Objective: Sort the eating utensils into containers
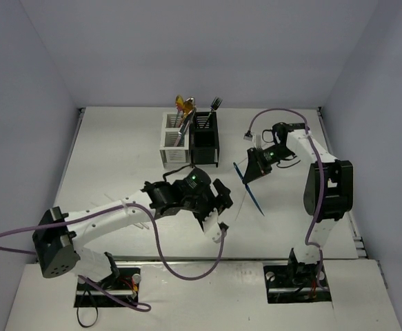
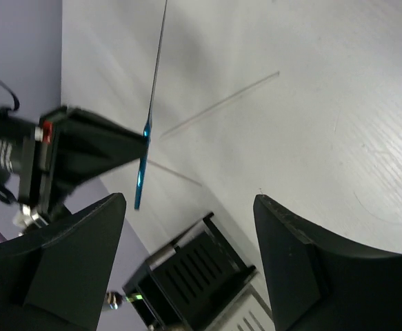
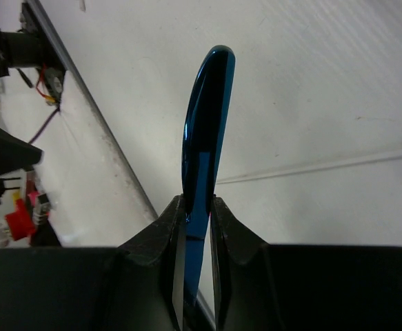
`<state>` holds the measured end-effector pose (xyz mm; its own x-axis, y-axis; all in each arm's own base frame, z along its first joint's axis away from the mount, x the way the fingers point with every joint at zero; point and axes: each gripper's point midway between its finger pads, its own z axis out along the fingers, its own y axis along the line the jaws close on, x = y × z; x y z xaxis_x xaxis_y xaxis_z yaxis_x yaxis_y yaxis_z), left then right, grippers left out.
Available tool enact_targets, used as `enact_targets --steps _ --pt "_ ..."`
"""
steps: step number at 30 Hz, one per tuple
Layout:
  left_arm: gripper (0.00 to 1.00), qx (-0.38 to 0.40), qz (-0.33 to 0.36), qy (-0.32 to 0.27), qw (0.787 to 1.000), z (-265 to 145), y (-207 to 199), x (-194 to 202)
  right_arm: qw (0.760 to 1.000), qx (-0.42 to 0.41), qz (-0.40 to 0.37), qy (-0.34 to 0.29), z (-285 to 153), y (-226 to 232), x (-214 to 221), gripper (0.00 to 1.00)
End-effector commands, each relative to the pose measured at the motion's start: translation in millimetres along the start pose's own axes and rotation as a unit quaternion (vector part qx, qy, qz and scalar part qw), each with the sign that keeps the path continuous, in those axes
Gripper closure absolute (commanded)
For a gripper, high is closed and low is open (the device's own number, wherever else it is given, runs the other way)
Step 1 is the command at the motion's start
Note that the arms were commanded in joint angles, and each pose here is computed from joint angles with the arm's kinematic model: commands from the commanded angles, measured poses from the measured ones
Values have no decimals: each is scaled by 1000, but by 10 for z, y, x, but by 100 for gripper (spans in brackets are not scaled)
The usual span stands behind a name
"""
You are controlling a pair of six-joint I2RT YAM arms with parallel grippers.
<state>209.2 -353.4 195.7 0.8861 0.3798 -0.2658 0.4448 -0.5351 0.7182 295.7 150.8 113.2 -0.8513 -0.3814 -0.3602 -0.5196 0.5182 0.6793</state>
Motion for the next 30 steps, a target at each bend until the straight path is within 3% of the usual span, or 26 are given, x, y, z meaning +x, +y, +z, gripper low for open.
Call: enact_targets --steps 1,9,20,28,30 --pt "31 -22 107 -27 994 194 274 -275 993 -62 103 -13 -5 231 24 100" --pt "37 -13 101 -44 994 653 574 -510 980 -64 185 -35 -144 134 26 100" --pt "43 5 115 -47 992 1027 604 -567 972 -76 217 -58 -258 149 16 100" --pt "63 9 110 -42 993 1150 658 -530 976 -54 204 -55 -279 139 72 100" --pt "74 7 111 -37 993 1161 682 -514 977 -49 201 -54 -282 129 80 100"
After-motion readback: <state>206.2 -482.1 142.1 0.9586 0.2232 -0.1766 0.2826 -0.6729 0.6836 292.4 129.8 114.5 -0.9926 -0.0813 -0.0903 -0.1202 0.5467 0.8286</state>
